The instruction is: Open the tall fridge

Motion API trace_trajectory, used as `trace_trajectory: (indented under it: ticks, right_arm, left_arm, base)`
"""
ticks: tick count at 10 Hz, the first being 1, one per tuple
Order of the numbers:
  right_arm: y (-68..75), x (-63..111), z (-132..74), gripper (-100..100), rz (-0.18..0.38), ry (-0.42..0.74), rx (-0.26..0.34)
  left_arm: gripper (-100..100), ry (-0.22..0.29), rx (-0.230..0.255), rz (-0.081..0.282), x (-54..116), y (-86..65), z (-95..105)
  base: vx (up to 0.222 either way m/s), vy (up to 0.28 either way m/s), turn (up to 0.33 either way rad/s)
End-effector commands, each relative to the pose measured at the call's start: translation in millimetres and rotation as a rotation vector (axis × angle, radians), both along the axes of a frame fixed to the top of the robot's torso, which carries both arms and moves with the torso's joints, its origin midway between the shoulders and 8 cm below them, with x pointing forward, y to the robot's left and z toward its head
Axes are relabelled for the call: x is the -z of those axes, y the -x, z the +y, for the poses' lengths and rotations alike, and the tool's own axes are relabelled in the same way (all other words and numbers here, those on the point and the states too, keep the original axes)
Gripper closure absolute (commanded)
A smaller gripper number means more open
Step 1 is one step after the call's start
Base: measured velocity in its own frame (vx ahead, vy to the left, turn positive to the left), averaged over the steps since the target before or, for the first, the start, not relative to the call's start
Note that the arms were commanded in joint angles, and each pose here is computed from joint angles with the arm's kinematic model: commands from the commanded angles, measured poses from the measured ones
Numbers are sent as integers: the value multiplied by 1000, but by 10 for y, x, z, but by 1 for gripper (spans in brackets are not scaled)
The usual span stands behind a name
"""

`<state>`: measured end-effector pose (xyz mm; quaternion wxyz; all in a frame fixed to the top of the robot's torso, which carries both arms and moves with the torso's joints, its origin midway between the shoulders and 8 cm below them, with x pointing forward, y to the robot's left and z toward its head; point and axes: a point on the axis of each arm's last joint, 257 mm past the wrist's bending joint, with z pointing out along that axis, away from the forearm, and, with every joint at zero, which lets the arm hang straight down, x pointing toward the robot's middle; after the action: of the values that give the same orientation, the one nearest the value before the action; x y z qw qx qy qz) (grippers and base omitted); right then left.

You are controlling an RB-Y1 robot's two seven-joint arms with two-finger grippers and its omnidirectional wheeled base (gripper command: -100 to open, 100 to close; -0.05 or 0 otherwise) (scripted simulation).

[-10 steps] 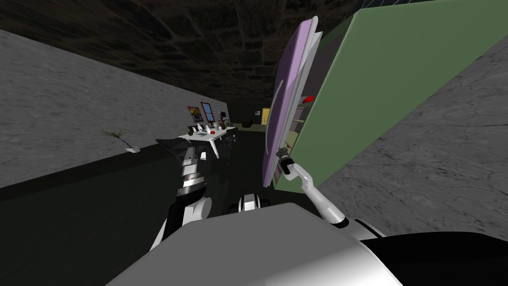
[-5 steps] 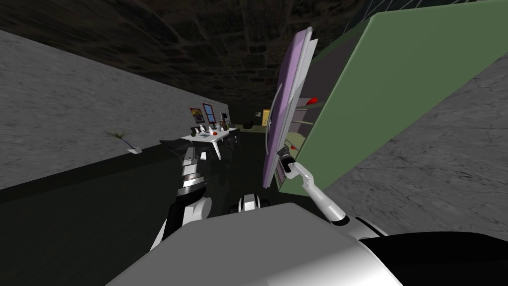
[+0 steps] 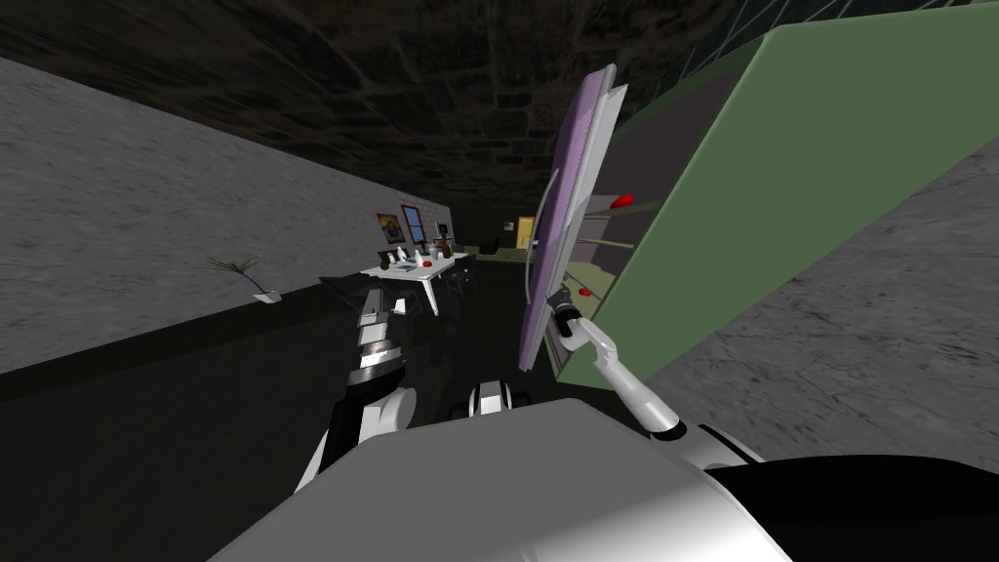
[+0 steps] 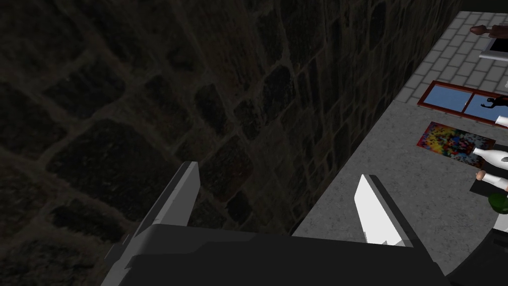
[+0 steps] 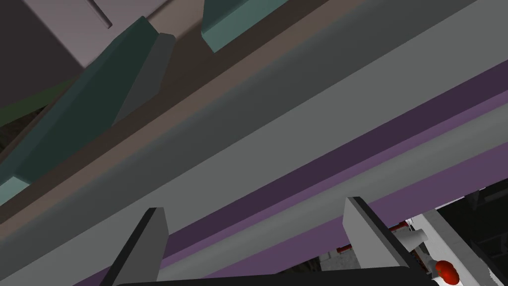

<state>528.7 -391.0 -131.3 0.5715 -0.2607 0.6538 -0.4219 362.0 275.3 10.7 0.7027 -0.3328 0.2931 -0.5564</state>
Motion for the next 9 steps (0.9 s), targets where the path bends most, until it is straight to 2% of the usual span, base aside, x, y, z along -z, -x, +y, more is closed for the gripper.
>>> trace_trajectory:
  ticks: [1,2,3,5,6,7,8,9]
  right_arm:
    - [-15,-72,-170,-100,2,12,43]
    - [1,-6,-50,-100,7,0,14]
    - [0,-124,-39,-100,0,12,16]
    - [5,-192,-49,-100,0,23,22]
    - [11,-101,62,-100,7,7,-3]
    - [-2,-90,-33,100,0,7,14]
    - [-3,-54,-27,100,0,1,11]
    - [23,26,73,100,15,-6,-9]
  left_arm:
    - [0,0,0,0,0,0,0]
    - [0,0,0,0,0,0,0]
    - [0,0,0,0,0,0,0]
    - [0,0,0,0,0,0,0]
    - [0,0,0,0,0,0,0]
    - [0,0,0,0,0,0,0]
    - [0,0,0,0,-1,0,0]
    - [0,0,0,0,0,0,1]
  base:
    - [39,110,4]
    - [-13,65,-9]
    - [15,39,28]
    - [44,31,41]
    - [-3,24,4]
    - [-59,-16,-31]
    - [-74,-20,-55]
    - [-49,3,-34]
